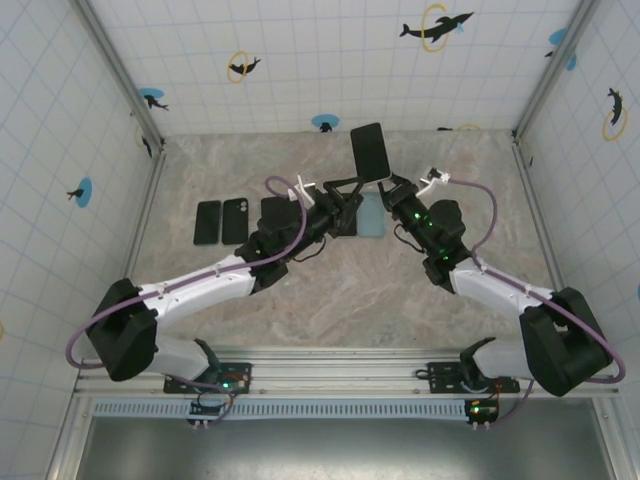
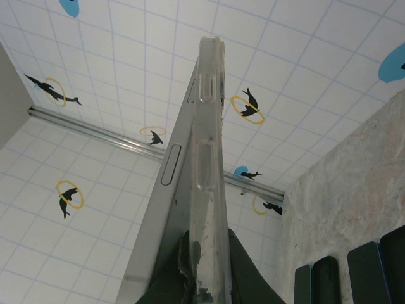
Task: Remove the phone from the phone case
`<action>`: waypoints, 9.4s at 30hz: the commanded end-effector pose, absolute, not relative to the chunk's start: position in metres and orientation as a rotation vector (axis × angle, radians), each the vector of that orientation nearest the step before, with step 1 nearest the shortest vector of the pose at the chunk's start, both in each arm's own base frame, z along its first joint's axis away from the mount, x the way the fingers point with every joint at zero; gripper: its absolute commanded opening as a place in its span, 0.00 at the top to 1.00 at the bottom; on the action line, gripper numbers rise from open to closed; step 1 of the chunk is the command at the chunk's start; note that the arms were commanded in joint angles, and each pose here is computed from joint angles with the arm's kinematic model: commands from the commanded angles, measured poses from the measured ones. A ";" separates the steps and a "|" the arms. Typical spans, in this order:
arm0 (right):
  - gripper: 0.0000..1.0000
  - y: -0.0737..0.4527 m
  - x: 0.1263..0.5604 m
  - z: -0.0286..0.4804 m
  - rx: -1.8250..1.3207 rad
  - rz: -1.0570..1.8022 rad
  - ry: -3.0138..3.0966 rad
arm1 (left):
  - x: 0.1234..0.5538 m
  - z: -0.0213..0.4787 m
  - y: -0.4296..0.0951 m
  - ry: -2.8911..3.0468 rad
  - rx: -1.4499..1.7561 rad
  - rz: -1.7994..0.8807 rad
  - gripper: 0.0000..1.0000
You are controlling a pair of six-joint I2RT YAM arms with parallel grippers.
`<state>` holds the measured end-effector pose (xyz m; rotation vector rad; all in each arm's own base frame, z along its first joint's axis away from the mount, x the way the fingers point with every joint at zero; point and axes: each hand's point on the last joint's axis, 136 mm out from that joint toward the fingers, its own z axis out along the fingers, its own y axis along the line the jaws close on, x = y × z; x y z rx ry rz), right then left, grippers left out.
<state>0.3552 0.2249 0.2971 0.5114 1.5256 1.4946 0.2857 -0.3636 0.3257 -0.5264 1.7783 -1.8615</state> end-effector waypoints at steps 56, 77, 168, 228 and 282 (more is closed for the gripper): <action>1.00 0.223 0.320 0.334 0.457 1.508 1.349 | 0.334 0.315 -0.363 1.629 -0.874 -1.870 0.50; 1.00 0.211 0.332 0.282 0.577 1.236 1.517 | 0.326 0.376 -0.397 1.516 -0.743 -2.055 1.00; 1.00 0.022 0.385 0.178 0.703 0.699 1.836 | 0.394 0.073 -0.560 2.200 -1.107 -1.734 0.53; 1.00 0.028 0.416 0.139 0.598 0.827 1.954 | 0.375 0.191 -0.510 2.226 -0.769 -1.771 0.32; 0.41 0.005 0.403 0.050 0.550 0.535 2.311 | 0.362 0.222 -0.457 2.185 -0.597 -1.871 0.14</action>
